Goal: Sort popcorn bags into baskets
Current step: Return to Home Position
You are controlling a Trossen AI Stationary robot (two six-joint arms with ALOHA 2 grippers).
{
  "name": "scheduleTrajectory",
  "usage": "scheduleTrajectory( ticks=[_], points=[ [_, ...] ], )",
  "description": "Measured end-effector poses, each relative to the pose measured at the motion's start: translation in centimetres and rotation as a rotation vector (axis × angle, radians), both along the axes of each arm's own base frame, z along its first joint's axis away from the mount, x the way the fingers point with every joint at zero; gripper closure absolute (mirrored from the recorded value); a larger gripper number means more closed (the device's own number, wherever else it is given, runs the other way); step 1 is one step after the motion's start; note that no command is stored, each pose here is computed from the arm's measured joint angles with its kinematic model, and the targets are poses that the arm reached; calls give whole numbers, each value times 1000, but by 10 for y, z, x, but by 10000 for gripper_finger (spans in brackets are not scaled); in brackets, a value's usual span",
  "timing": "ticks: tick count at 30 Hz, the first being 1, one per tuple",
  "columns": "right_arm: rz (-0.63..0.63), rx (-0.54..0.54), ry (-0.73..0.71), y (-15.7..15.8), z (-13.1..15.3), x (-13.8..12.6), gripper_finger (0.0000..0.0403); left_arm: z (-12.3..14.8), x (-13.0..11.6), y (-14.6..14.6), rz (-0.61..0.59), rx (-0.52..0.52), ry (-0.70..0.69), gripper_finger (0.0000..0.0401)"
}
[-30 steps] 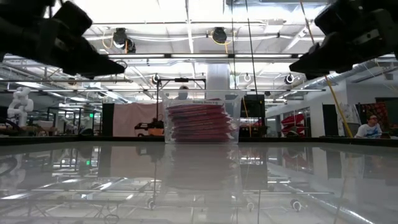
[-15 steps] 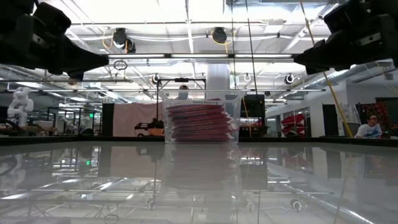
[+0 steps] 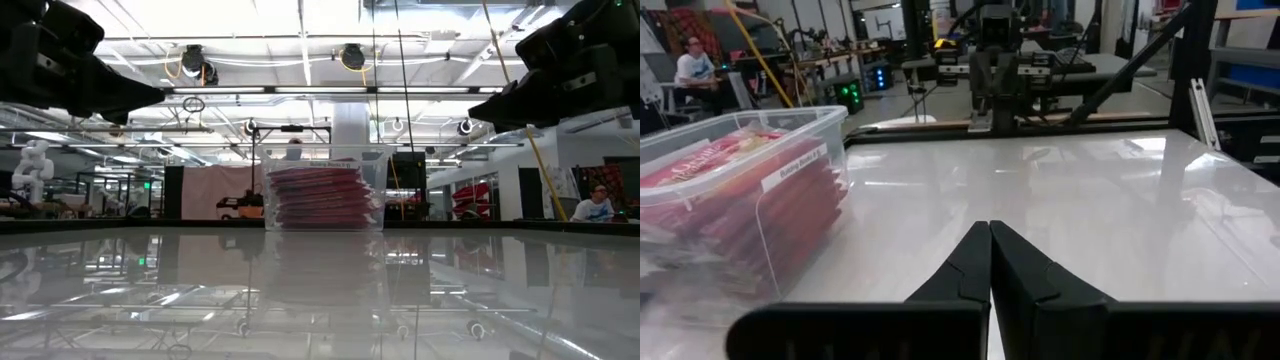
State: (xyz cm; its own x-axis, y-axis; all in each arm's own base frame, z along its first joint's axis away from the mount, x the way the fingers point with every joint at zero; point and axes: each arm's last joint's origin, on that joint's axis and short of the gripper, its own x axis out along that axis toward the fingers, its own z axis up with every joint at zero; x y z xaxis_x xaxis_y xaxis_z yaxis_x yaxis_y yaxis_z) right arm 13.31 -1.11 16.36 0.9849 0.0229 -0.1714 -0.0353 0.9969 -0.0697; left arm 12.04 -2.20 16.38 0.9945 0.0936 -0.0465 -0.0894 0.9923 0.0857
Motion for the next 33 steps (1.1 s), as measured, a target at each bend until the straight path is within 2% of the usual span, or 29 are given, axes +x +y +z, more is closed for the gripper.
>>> scheduleTrajectory(
  ticks=[3, 7, 16, 29, 33],
  points=[
    [-7, 26, 12, 1, -1, -2, 403, 1, -2, 0, 0, -2, -6, 397],
    [-86, 23, 34, 3, -2, -5, 403, 1, -4, 1, 1, -2, -9, 398],
    [17, 28, 28, 10, -1, -11, 403, 1, -5, 2, 4, -6, -10, 398],
    [20, 22, 1, 10, 2, -14, 403, 1, -5, 2, 4, -13, -8, 398],
    [14, 52, -18, 10, -6, -15, 403, 1, -5, 2, 5, -8, -8, 396]
  ],
)
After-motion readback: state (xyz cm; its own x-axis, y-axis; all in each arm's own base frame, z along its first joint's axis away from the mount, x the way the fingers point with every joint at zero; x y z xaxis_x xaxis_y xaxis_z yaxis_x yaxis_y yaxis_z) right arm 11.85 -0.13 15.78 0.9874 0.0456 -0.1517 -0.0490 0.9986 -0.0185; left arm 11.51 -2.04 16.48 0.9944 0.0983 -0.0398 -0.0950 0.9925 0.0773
